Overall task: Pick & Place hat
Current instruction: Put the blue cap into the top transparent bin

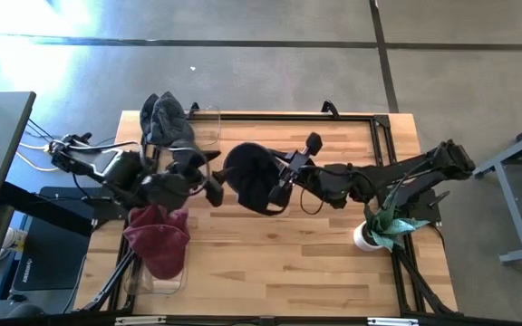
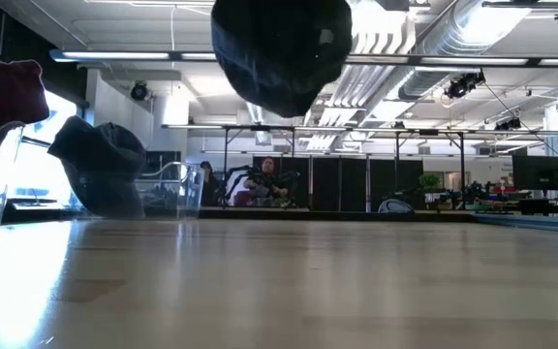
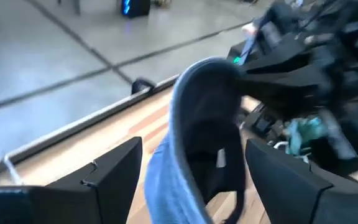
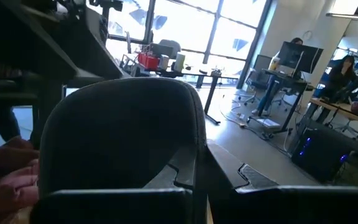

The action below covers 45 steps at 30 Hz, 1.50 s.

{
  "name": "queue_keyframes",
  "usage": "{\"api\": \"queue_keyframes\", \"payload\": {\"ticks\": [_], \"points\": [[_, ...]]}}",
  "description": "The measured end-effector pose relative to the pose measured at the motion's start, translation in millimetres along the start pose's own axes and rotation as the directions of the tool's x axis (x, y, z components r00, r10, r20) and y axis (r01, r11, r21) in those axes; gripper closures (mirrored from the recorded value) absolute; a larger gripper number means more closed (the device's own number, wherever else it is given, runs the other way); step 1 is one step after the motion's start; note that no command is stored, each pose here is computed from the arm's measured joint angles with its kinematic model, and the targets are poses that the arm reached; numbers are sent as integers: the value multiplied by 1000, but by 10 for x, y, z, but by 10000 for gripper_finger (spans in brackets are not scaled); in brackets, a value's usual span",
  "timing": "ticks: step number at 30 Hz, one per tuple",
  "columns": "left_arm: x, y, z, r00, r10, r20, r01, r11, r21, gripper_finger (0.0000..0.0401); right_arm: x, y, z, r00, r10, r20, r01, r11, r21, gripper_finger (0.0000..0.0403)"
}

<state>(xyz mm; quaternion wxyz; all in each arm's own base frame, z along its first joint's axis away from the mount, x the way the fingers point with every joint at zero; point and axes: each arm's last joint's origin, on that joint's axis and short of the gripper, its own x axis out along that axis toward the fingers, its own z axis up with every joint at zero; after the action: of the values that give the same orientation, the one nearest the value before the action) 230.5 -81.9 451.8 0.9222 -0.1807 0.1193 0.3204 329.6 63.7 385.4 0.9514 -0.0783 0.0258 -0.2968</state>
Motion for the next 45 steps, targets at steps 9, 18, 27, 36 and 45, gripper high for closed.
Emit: {"api": "queue_keyframes", "payload": {"ticks": [9, 18, 27, 36, 45], "points": [[258, 6, -111, 989, 35, -141, -38, 999, -15, 218, -35, 38, 0, 1000, 24, 0, -24, 1000, -7, 393], [289, -47, -141, 973, -50, -227, 41, 998, -42, 387, -174, 161, -34, 990, 135, -41, -131, 988, 86, 360], [673, 294, 76, 919, -91, -385, -18, 963, -270, 398, -582, -391, 268, 944, 281, -171, -259, 956, 140, 252], [1439, 766, -35, 813, -133, -567, -58, 950, -306, 400, -991, -595, -341, 635, 535, -556, -503, 834, 228, 216], [1677, 973, 35, 793, -269, -547, 10, 903, -430, 401, -966, -126, -1802, 640, 510, -575, -495, 846, 200, 345]]}}
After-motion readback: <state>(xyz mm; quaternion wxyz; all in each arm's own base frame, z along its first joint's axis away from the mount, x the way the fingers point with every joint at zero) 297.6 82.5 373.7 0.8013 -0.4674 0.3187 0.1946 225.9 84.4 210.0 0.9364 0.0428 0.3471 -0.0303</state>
